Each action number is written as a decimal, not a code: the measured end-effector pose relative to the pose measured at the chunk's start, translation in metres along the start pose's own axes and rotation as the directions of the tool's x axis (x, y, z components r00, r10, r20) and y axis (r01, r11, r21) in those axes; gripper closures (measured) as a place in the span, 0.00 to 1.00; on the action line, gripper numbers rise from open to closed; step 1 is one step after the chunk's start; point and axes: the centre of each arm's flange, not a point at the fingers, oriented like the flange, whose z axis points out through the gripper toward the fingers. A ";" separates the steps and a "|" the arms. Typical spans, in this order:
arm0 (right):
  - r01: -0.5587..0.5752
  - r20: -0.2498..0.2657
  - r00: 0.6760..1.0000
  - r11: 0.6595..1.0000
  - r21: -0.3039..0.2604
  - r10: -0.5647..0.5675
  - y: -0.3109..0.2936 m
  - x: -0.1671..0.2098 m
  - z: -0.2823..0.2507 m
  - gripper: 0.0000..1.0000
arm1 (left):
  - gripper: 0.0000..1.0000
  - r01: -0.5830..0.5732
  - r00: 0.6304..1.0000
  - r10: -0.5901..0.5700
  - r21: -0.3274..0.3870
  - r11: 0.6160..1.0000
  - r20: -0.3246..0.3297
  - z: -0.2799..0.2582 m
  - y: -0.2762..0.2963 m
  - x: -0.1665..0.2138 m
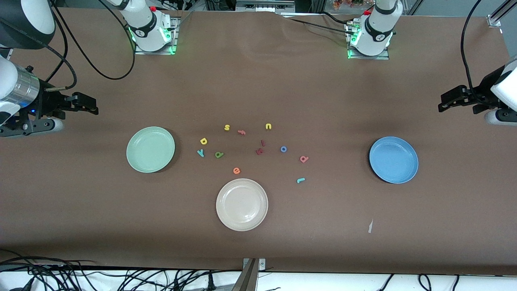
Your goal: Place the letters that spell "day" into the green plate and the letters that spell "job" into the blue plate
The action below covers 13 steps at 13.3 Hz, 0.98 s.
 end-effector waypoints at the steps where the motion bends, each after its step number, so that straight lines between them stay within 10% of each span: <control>1: 0.000 0.000 1.000 1.000 0.000 0.000 0.000 0.000 0.000 0.00 | 0.00 0.000 1.000 0.000 0.000 1.000 0.001 0.001 0.000 0.000; 13: 0.000 0.003 1.000 1.000 0.000 0.000 0.000 0.000 0.001 0.00 | 0.00 0.001 1.000 -0.001 -0.001 1.000 0.008 0.005 -0.001 0.001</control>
